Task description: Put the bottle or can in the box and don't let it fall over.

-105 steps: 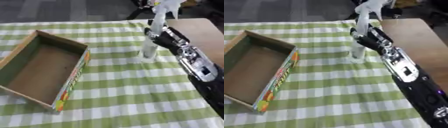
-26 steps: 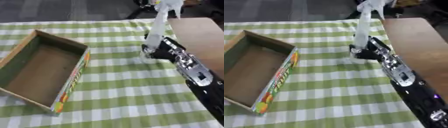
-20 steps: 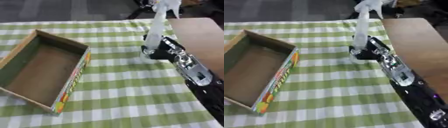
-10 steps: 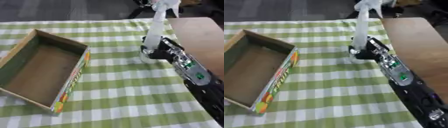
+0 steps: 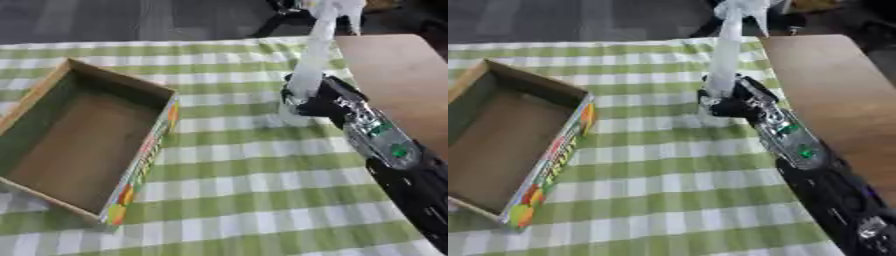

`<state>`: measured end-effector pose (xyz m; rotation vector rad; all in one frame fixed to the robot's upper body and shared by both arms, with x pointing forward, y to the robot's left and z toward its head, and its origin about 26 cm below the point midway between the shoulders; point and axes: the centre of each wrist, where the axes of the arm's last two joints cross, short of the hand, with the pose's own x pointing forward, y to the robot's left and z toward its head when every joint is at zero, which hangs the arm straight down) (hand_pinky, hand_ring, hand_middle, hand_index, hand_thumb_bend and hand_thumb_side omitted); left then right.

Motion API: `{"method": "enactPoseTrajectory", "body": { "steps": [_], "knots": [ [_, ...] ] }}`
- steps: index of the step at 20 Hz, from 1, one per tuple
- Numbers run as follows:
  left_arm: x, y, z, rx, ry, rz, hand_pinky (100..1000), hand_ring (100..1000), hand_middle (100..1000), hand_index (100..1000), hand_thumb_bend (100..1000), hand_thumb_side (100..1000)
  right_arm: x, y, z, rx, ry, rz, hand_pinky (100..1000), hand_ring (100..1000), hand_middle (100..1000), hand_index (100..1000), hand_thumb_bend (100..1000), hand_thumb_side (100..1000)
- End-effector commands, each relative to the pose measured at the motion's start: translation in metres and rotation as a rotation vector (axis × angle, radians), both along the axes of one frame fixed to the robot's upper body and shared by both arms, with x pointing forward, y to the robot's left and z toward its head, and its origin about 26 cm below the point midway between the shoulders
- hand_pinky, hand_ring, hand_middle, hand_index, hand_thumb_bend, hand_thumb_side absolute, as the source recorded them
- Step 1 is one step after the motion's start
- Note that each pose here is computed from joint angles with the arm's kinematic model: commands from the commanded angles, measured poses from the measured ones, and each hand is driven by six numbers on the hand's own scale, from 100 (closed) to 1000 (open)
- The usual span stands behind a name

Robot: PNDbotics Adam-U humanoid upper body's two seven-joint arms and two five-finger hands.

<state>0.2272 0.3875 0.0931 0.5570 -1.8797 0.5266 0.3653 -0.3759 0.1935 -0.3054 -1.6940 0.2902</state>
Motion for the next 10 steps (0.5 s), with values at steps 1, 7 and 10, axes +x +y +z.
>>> {"method": "enactPoseTrajectory", "body": {
  "steps": [1,7,10],
  "knots": [
    [0.0004,0.0030,0.0058,0.021,-0.008,-0.006,1000,540,741,804,161,851,-0.0006,-0.0026,0.0010,-0.009,0.003,-0.011,997,892,609,585,100,100],
    [0.0003,0.0029,0.0051,0.019,-0.005,-0.007,1000,540,741,802,162,852,-0.0017,0.0008,0.0056,-0.041,-0.027,-0.019,1000,854,518,426,100,100],
    [0.0004,0.0028,0.0050,0.019,-0.004,-0.009,1000,540,741,802,162,852,-0.0025,0.0023,0.0077,-0.058,-0.047,-0.026,1000,837,490,373,100,100]
  ]
}}
